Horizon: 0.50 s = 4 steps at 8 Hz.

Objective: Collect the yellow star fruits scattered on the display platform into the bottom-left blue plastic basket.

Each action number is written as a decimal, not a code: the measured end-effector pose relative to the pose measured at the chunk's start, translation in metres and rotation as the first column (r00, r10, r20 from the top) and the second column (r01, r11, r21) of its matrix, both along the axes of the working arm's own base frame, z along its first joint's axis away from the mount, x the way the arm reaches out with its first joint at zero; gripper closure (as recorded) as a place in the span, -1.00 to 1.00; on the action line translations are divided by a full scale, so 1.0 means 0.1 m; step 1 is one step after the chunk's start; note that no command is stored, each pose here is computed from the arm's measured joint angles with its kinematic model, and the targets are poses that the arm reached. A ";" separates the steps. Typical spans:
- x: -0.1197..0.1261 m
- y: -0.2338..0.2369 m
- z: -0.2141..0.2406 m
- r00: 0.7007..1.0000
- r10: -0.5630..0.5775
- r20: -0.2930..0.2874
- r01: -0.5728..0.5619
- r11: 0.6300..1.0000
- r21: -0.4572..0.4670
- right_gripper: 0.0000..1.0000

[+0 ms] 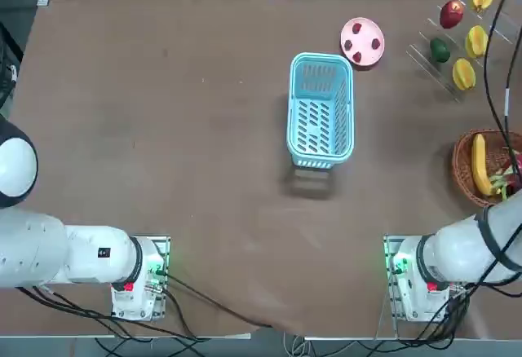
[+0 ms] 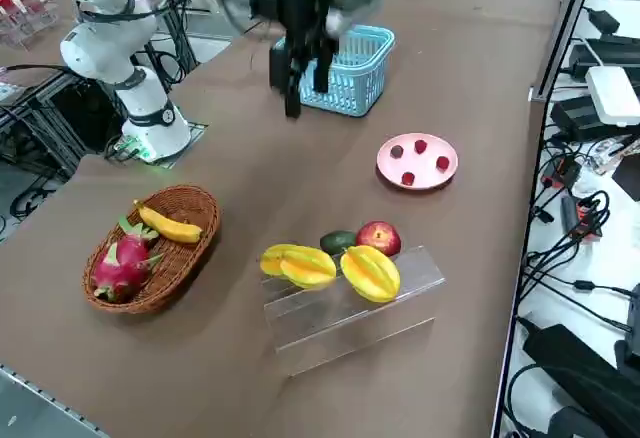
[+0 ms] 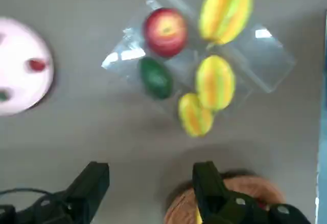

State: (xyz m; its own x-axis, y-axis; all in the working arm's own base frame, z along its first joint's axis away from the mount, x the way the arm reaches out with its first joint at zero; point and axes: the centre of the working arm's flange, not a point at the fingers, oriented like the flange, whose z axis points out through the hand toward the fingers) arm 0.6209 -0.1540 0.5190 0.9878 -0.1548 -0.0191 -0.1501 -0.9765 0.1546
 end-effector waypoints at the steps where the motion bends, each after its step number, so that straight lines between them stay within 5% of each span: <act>1: 0.08 -0.33 -0.21 0.999 -0.024 0.030 0.024 1.000 -0.017 -0.99; 4: 0.29 -0.89 -0.60 0.989 -0.094 0.115 0.096 0.995 -0.018 -0.99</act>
State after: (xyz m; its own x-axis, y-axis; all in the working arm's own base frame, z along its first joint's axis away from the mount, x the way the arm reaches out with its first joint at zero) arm 0.6495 -0.2431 0.4589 0.9641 -0.2472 0.0972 -0.2600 -0.9533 0.1537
